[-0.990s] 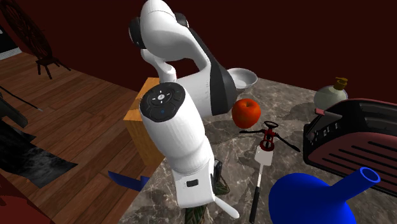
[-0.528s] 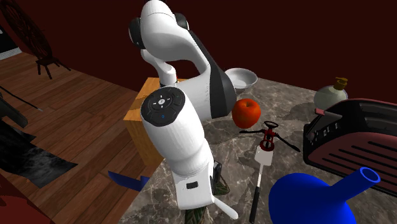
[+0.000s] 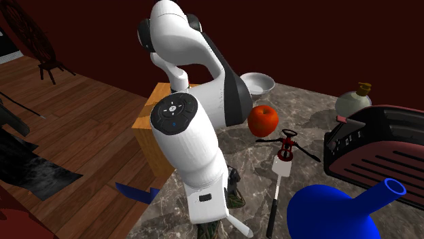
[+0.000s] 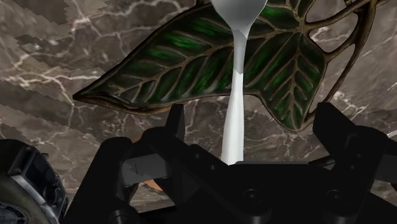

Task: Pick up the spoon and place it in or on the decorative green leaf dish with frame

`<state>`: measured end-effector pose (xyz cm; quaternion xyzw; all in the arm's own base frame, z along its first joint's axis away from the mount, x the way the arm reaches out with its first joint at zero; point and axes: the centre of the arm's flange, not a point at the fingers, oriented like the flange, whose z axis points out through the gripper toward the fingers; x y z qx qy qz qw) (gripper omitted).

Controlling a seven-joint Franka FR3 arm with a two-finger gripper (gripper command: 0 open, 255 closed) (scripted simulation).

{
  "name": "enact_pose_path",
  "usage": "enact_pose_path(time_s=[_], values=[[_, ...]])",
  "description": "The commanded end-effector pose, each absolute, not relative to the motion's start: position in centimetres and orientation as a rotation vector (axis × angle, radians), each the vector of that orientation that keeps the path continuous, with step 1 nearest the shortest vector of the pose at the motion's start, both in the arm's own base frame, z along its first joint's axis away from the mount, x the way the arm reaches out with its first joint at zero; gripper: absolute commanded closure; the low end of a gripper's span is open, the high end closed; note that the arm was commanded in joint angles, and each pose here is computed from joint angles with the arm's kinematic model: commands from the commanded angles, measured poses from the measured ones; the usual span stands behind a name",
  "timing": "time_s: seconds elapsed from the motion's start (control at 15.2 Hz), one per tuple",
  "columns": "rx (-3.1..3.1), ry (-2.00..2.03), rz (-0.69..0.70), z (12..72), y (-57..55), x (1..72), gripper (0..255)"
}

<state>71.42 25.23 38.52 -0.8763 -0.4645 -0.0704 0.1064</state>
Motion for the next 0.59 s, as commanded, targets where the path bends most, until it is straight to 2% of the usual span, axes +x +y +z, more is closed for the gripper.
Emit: enact_pose_path(time_s=[0.0,0.2,0.53], values=[[-2.581,-1.368,-0.207,39.8,24.9,71.4,0],[-2.581,-1.368,-0.207,43.4,24.0,71.3,0],[-2.581,-1.368,-0.207,43.4,24.0,71.3,0]])
